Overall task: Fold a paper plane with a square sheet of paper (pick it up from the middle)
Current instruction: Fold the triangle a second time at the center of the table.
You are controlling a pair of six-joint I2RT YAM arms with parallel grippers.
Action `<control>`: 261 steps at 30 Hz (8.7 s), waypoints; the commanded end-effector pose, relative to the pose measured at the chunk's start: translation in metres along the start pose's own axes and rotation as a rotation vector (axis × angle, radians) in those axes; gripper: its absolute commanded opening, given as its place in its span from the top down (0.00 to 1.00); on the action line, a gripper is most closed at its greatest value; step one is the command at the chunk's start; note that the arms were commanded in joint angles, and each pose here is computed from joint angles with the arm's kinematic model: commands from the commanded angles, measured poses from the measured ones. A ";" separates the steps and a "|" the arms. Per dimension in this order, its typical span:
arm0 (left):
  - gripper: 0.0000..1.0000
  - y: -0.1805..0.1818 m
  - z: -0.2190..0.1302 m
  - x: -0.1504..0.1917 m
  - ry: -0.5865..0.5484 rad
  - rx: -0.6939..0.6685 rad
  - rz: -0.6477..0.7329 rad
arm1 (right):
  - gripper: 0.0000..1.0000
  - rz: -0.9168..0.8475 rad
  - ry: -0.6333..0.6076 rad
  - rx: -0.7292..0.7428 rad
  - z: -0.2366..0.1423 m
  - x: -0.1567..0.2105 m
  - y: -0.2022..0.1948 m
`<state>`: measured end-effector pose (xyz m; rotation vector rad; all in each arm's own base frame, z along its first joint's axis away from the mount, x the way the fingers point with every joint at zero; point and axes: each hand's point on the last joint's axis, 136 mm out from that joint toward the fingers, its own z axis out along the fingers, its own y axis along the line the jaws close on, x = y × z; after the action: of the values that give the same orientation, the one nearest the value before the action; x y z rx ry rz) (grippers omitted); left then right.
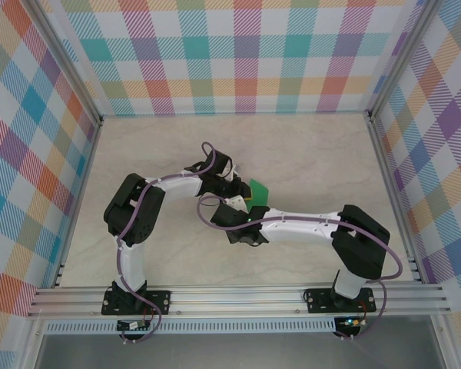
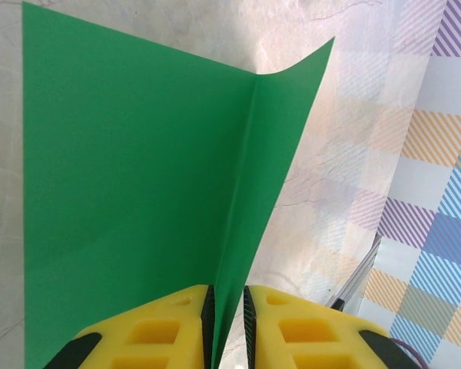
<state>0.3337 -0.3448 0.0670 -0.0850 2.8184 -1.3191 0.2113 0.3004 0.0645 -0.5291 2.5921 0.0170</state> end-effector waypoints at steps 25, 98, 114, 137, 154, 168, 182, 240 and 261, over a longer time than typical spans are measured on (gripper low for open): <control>0.76 -0.016 -0.025 -0.005 -0.069 -0.038 0.024 | 1.00 0.021 -0.052 0.033 -0.020 -0.005 -0.028; 0.74 0.009 -0.026 0.048 -0.098 -0.216 0.085 | 0.97 0.175 0.355 -0.496 0.041 -0.012 -0.085; 0.75 0.010 -0.022 0.046 -0.098 -0.219 0.078 | 0.95 0.150 0.347 -0.524 0.049 -0.017 -0.080; 0.79 -0.003 -0.006 0.027 -0.166 -0.112 -0.041 | 0.94 0.113 0.342 -0.517 0.060 -0.014 -0.080; 0.85 0.008 -0.001 0.034 -0.155 -0.131 -0.064 | 0.95 0.130 0.356 -0.486 0.066 -0.003 -0.084; 0.96 0.017 0.008 0.038 -0.135 -0.118 -0.106 | 0.95 0.135 0.359 -0.482 0.068 0.000 -0.085; 0.94 0.013 0.018 0.038 -0.118 -0.061 -0.104 | 0.95 0.136 0.360 -0.479 0.069 0.001 -0.085; 0.95 0.069 0.034 0.059 -0.080 -0.235 -0.094 | 0.98 0.484 0.493 -0.649 0.040 0.024 -0.041; 0.95 0.069 0.034 0.060 -0.076 -0.235 -0.089 | 0.96 0.498 0.518 -0.672 0.024 0.041 -0.042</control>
<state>0.2955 -0.3440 0.0207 -0.2602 2.8177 -1.0882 0.2198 0.2543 0.0305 -0.0639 3.0867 1.0683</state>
